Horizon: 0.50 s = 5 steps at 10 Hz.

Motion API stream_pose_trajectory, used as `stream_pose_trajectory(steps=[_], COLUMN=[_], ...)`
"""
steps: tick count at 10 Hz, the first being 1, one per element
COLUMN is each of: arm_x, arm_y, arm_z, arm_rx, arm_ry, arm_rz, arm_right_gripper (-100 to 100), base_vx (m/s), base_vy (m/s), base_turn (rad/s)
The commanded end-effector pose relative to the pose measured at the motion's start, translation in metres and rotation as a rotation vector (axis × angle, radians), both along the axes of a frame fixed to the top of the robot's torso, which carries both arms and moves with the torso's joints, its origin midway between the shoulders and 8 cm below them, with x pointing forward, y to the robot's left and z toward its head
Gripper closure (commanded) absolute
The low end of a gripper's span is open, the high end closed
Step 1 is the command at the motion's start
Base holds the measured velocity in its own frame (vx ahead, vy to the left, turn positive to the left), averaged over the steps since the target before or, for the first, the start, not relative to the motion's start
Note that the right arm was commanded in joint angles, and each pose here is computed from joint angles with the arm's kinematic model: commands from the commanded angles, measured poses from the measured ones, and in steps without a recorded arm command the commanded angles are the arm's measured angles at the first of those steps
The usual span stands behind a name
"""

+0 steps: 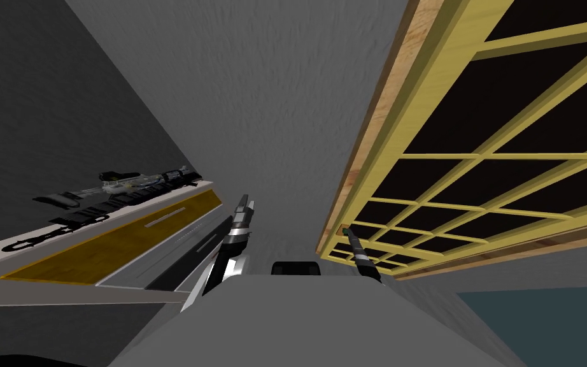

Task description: Pull the door open

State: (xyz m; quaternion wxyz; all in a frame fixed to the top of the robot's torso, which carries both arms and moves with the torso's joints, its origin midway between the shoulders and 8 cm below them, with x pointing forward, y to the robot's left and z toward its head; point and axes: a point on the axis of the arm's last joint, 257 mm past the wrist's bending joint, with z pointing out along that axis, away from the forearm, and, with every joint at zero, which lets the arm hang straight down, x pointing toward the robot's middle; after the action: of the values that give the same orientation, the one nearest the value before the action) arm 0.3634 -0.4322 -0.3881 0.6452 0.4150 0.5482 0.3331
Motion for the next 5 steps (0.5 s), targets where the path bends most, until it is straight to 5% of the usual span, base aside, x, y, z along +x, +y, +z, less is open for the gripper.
stream_pose_trajectory(steps=[1, 5], arm_x=[0.0019, 0.0065], arm_y=[0.0073, 0.0065], arm_z=[-0.0029, -0.0025], arm_rx=[0.048, 0.177], arm_ry=[-0.004, -0.029], arm_rz=[0.009, 0.002], arm_right_gripper=[100, 100], base_vx=[-0.036, -0.035], base_vy=[-0.024, -0.014], base_turn=[0.037, 0.05])
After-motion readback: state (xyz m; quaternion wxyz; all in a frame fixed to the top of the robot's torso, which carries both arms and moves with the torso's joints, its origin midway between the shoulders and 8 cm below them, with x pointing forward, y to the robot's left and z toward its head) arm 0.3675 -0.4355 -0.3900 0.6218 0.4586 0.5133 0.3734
